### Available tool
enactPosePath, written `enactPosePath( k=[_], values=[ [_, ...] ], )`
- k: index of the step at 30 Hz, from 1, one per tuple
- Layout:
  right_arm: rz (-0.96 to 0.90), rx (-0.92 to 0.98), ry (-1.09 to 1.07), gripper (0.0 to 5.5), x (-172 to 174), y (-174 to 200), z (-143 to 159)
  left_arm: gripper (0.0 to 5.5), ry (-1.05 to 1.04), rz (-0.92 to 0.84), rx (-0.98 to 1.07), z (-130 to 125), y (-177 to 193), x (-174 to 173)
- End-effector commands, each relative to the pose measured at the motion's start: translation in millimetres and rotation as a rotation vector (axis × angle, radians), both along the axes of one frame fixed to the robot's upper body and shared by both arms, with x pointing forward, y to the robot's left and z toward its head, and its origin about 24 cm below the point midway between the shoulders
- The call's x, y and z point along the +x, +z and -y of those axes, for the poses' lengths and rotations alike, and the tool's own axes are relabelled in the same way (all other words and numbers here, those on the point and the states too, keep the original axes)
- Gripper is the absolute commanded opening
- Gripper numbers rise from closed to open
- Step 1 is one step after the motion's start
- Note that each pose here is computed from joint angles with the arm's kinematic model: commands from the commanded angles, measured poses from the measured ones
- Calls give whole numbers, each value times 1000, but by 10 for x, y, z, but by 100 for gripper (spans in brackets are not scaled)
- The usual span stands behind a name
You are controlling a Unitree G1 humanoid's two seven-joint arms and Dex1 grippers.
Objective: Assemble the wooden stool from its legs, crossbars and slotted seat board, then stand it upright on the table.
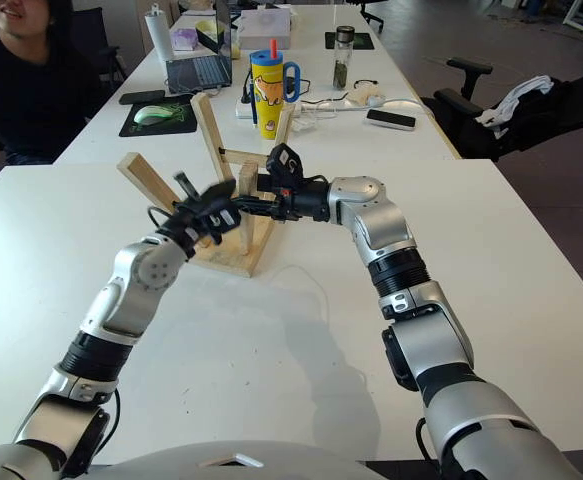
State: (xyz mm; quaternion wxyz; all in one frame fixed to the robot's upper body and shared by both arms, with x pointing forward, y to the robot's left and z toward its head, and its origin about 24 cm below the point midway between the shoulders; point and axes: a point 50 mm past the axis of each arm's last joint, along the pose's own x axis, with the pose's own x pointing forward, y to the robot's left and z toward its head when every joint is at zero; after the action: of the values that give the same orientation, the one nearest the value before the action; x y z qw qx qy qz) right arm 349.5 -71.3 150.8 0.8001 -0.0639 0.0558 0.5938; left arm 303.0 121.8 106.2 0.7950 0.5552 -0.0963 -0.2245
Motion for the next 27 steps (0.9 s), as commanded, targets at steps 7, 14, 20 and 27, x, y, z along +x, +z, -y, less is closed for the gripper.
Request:
enactPosePath(
  k=[7, 14, 20, 27],
  values=[
    [-264, -162, -11, 207, -158, -654, 53, 0, 77, -49, -354, -47, 13, -67],
    [-243, -139, -26, 207, -138, -612, 95, 0, 176, -13, -478, -411, -40, -351],
    [-236, -121, -32, 207, -131, -587, 135, 0, 186, -209, -474, -460, -459, -670],
    [-237, -115, -3, 207, -136, -590, 83, 0, 228, -269, -572, -310, -556, -464]
  ],
)
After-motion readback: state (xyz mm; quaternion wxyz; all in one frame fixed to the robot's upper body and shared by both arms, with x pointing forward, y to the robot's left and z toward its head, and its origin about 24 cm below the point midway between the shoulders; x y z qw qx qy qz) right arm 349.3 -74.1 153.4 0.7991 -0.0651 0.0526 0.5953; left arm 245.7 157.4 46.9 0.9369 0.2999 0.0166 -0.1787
